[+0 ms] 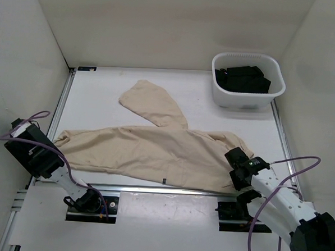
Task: Fold and stack the trousers
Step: Flatten the trousers out
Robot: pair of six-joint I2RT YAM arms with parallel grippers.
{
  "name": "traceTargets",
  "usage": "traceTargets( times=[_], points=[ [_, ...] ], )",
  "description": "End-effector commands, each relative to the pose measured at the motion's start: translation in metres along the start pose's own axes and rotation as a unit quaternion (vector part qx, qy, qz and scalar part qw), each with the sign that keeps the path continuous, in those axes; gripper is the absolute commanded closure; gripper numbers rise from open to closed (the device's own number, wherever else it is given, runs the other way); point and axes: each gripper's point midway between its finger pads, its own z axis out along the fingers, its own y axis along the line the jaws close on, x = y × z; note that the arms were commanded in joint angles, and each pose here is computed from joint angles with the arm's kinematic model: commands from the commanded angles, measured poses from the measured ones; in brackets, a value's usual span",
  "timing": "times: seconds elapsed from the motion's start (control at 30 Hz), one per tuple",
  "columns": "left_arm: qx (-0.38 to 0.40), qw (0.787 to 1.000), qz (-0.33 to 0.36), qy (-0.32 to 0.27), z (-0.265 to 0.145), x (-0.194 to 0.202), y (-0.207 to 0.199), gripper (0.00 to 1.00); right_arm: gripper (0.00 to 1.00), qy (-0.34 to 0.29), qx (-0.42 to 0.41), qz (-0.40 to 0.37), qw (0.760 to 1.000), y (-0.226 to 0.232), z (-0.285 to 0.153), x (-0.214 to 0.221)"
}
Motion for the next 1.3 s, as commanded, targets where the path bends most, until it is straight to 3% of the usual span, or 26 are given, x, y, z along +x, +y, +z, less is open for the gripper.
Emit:
traceTargets(
  times=[0.0,0.03,0.07,0.1,0.13,0.2,0.3,0.4,0.5,0.57,0.7,0.77,0.83,0.87,0.9,0.97,1.07,1.17,1.27],
  points=[
    [0.004,0.999,-0.016,-0.047,-0.018,-0.020,0.004,0.86,0.67,-0.051,0.027,0.021,0.998,-0.005,0.010,-0.018],
    [0.004,0.998,-0.016,-0.055,-0.021,-0.026,0.004,0.86,0.78,-0.060,0.022,0.022,0.998,0.000,0.013,-0.023],
    [0.004,0.998,-0.016,-0.053,-0.023,-0.026,0.004,0.86,0.96,-0.067,0.023,-0.018,0.997,0.006,0.012,-0.028],
    [0.010,0.999,-0.016,-0.049,-0.026,-0.025,0.002,0.86,1.00,-0.075,0.001,-0.028,0.997,0.027,0.002,-0.038],
    [0.016,0.998,-0.016,-0.055,-0.031,-0.030,0.000,0.86,1.00,-0.087,-0.007,-0.028,0.996,0.042,-0.003,-0.053],
    [0.016,0.998,-0.016,-0.056,-0.035,-0.033,0.001,0.86,1.00,-0.101,0.016,-0.101,0.990,0.062,-0.014,-0.076],
    [0.016,0.998,-0.016,-0.059,-0.043,-0.034,0.001,0.86,1.00,-0.138,0.029,-0.105,0.985,0.104,-0.061,-0.135],
    [0.006,0.997,-0.017,-0.070,-0.050,-0.029,0.004,0.86,1.00,-0.165,0.032,-0.071,0.983,0.096,-0.090,-0.164],
    [-0.004,0.998,-0.017,-0.064,-0.049,-0.011,0.008,0.86,1.00,-0.132,-0.015,-0.004,0.991,0.072,-0.081,-0.153],
    [-0.019,0.998,-0.022,-0.050,-0.044,0.007,0.015,0.86,1.00,-0.065,-0.010,0.015,0.998,0.038,-0.051,-0.110],
    [-0.040,0.998,-0.027,-0.037,-0.035,0.021,0.023,0.86,1.00,-0.022,0.031,0.056,0.998,-0.011,-0.019,-0.071],
    [-0.047,0.998,-0.026,-0.030,-0.033,0.025,0.025,0.86,0.91,-0.025,0.037,0.069,0.997,-0.021,-0.016,-0.067],
    [-0.053,0.998,-0.026,-0.025,-0.031,0.029,0.027,0.86,0.68,-0.037,0.045,0.078,0.995,-0.026,-0.016,-0.072],
    [-0.059,0.998,-0.026,-0.025,-0.031,0.029,0.030,0.80,0.30,-0.048,0.062,0.077,0.994,-0.032,-0.015,-0.075],
    [-0.066,0.997,-0.027,-0.025,-0.032,0.029,0.032,0.67,0.19,-0.057,0.063,0.073,0.994,-0.031,-0.018,-0.080],
    [-0.066,0.997,-0.026,-0.024,-0.035,0.032,0.032,0.32,0.09,-0.068,0.071,0.057,0.994,-0.028,-0.026,-0.092],
    [-0.007,0.999,-0.026,-0.046,-0.066,0.025,0.012,0.22,0.09,-0.092,0.030,0.036,0.995,0.003,-0.046,-0.119],
    [0.060,0.990,0.025,-0.126,-0.121,0.005,-0.031,0.16,0.10,-0.114,-0.003,-0.001,0.993,0.037,-0.071,-0.147],
    [0.125,0.962,0.120,-0.209,-0.179,-0.005,-0.092,0.05,0.10,-0.125,-0.016,-0.035,0.991,0.067,-0.081,-0.164]
  ],
)
